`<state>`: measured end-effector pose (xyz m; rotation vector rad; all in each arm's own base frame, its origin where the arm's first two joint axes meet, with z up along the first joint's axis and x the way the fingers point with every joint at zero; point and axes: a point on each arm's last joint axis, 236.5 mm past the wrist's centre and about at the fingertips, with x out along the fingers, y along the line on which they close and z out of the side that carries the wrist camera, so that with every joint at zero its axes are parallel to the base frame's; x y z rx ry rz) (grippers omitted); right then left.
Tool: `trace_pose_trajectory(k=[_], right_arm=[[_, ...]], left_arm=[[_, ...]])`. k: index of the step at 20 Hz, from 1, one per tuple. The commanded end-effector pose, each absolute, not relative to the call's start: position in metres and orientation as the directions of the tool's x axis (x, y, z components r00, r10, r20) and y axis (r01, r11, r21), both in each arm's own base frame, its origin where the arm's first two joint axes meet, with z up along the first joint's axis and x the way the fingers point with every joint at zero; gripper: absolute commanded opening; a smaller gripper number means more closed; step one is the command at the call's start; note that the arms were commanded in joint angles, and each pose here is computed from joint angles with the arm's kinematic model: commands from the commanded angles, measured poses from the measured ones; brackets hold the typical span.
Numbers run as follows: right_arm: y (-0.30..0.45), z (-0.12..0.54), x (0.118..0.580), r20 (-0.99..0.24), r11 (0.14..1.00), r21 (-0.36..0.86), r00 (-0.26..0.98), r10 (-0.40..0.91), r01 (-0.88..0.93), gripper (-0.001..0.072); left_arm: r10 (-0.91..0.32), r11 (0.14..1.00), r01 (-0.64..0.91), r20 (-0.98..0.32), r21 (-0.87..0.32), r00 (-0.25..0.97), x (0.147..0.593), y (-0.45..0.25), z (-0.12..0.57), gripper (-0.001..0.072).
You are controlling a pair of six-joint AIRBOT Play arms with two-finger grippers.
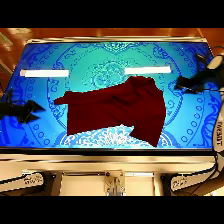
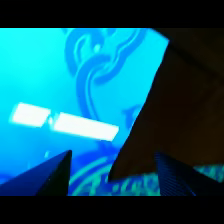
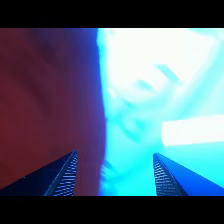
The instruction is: Fold the shirts.
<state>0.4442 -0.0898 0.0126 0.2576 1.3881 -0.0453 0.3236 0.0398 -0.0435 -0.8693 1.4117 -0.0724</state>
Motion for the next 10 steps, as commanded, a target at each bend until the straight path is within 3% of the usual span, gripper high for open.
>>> trace_pose_trajectory(k=[1, 3, 5, 10], right_arm=[[-0.13, 0.025, 0.36, -0.975, 0.921, 0.198, -0.028, 0.22, 0.335, 0.0593], [-0.122, 0.035, 0.37, -0.932, 0.852, 0.354, 0.065, 0.358, 0.385, 0.0593], [-0.118, 0.04, 0.38, -0.913, 0.831, 0.405, 0.118, 0.391, 0.382, 0.0593], [-0.125, 0.041, 0.403, -0.906, 0.825, 0.421, 0.218, 0.362, 0.377, 0.0594]], left_arm=[[-0.68, 0.622, -0.491, -0.731, -0.61, 0.047, 0.25, 0.003, -0.07, 0.0598], [-0.722, 0.527, -0.488, -0.669, -0.696, 0.176, 0.265, -0.017, -0.08, 0.0598], [-0.712, 0.477, -0.502, -0.652, -0.721, 0.26, 0.279, -0.021, -0.088, 0.0598], [-0.718, 0.501, -0.509, -0.665, -0.7, 0.207, 0.28, -0.041, -0.107, 0.0598]])
